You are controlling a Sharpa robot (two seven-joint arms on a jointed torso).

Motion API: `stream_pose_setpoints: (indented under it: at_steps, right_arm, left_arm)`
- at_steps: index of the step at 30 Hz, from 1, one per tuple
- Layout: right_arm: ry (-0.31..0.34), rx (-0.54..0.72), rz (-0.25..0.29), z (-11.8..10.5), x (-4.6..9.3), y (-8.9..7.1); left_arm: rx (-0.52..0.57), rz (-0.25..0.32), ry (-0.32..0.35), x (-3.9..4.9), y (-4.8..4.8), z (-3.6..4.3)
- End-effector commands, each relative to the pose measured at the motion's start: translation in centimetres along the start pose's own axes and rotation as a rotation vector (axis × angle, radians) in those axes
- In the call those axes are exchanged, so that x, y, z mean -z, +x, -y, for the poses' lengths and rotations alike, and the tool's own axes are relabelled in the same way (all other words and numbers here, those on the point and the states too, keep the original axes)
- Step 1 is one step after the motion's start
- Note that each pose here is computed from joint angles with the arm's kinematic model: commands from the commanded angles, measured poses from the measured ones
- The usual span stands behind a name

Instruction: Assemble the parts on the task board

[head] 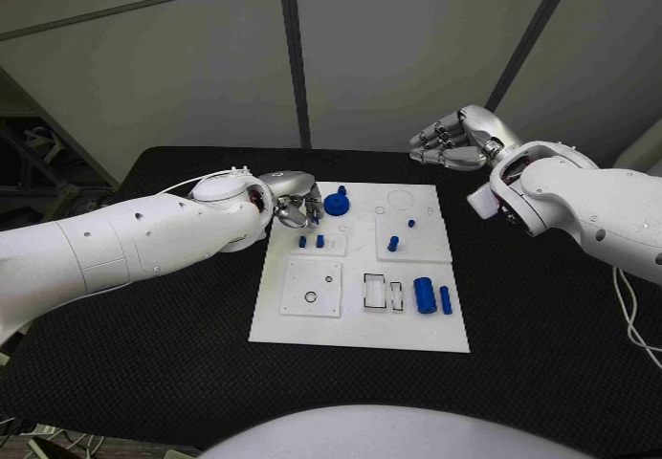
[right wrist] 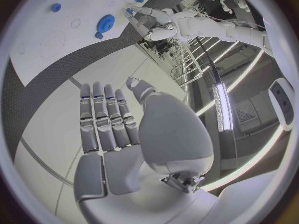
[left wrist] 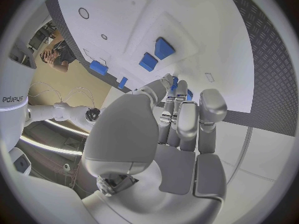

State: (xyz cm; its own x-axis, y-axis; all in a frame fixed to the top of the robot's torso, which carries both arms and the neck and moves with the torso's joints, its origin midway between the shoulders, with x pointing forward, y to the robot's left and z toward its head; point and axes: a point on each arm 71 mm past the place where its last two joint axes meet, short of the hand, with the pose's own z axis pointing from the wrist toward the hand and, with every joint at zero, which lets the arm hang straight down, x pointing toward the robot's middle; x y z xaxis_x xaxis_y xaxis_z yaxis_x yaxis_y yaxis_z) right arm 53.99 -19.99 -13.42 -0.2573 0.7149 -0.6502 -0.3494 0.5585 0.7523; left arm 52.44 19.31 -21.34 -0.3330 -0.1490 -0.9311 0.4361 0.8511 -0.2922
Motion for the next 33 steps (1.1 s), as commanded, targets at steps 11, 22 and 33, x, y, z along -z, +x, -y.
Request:
stream_pose_setpoints:
  at_steps: [11, 22, 33]
  right_arm:
    - [-0.01, 0.001, -0.002, -0.19, -0.01, -0.04]
    - [-0.01, 0.001, -0.002, -0.2, -0.02, -0.03]
    - [-0.009, 0.001, -0.002, -0.19, -0.02, -0.03]
  left_arm:
    - [0.001, -0.026, -0.006, -0.2, 0.23, -0.05]
    - [0.001, -0.04, -0.003, -0.32, 0.4, 0.08]
    - [0.001, -0.049, -0.009, -0.41, 0.49, 0.06]
